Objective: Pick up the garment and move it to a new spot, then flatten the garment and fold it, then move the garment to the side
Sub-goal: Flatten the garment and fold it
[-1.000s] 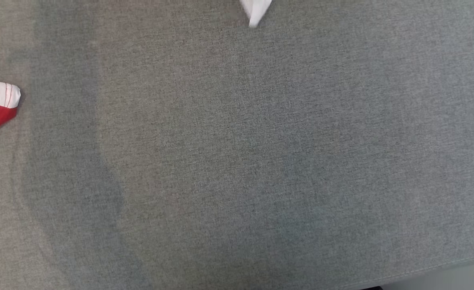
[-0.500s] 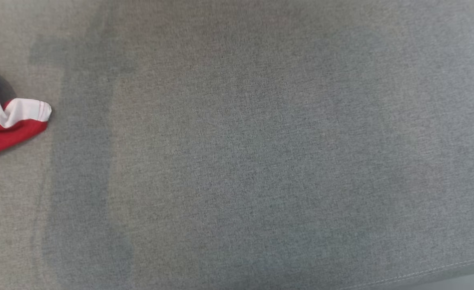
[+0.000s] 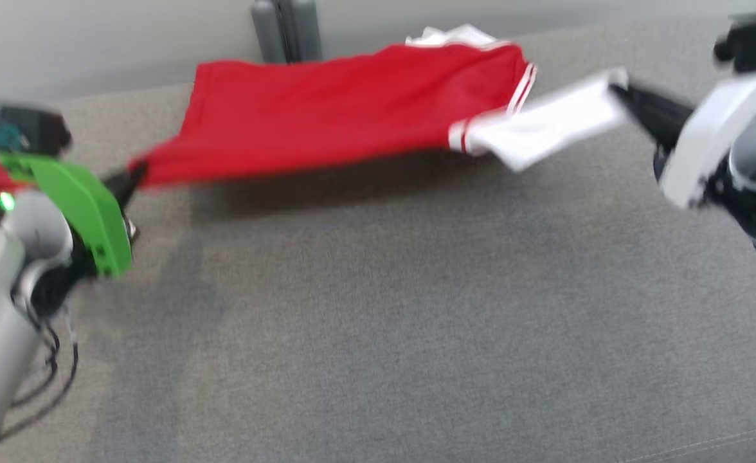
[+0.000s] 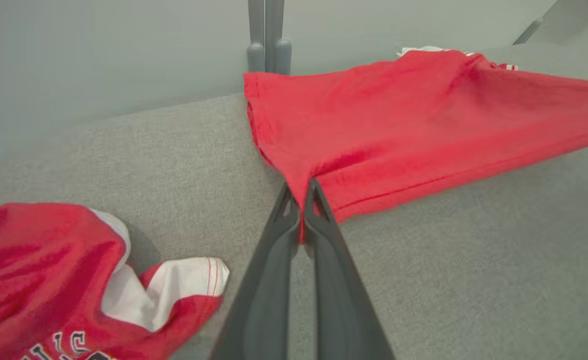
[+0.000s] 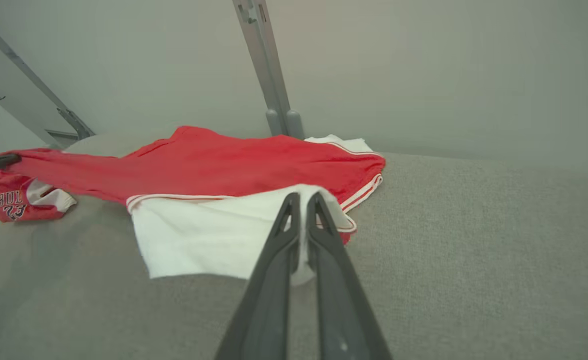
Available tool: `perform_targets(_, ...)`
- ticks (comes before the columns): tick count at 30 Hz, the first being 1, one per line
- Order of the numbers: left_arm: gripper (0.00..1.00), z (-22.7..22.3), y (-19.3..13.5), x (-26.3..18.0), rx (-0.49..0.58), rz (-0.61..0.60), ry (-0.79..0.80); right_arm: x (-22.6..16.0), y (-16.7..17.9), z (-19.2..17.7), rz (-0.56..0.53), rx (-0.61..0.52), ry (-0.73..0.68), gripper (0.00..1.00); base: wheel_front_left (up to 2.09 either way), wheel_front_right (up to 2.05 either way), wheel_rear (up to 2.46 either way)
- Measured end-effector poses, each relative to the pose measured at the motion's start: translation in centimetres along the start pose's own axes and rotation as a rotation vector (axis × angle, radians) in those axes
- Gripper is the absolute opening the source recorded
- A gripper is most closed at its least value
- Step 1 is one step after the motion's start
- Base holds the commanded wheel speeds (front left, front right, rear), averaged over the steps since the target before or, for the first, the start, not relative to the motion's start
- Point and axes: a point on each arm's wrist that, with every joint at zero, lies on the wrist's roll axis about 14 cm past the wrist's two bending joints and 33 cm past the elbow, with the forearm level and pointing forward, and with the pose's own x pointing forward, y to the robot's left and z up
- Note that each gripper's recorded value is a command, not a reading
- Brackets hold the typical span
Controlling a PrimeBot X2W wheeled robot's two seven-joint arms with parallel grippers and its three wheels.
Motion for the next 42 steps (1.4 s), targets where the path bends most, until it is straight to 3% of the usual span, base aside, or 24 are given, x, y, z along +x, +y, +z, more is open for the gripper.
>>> perform_targets(5,0.00,-5.9,-3.1,-3.8,-0.025,-0.053,0.156,-6.1,-0.3,-5.6,-0.018,-0.025,0.211,0.00,0.00,0.00,0.00)
perform_targets(9,0.00,-9.0,-4.8,-7.3,-0.043,-0.060,0.231,-10.5,1.5,-10.5,0.021,0.006,0.376,0.00,0.00,0.00,0.00)
perform_targets(19,0.00,-14.7,-8.4,-13.3,-0.060,-0.118,0.440,-19.0,3.1,-16.2,0.039,0.072,0.642,0.00,0.00,0.00,0.00)
perform_targets(27,0.00,-15.4,-8.9,-14.0,-0.037,-0.156,0.577,-17.9,4.0,-14.9,0.061,0.070,0.638,0.00,0.00,0.00,0.00)
perform_targets(32,0.00,-14.8,-8.0,-12.6,0.003,-0.180,0.690,-14.9,4.2,-13.8,0.065,0.078,0.645,0.00,0.00,0.00,0.00)
perform_targets(42,0.00,-14.5,-6.2,-8.6,-0.056,-0.196,0.842,-8.6,2.8,-13.4,-0.007,0.131,0.698,0.00,0.00,0.00,0.00)
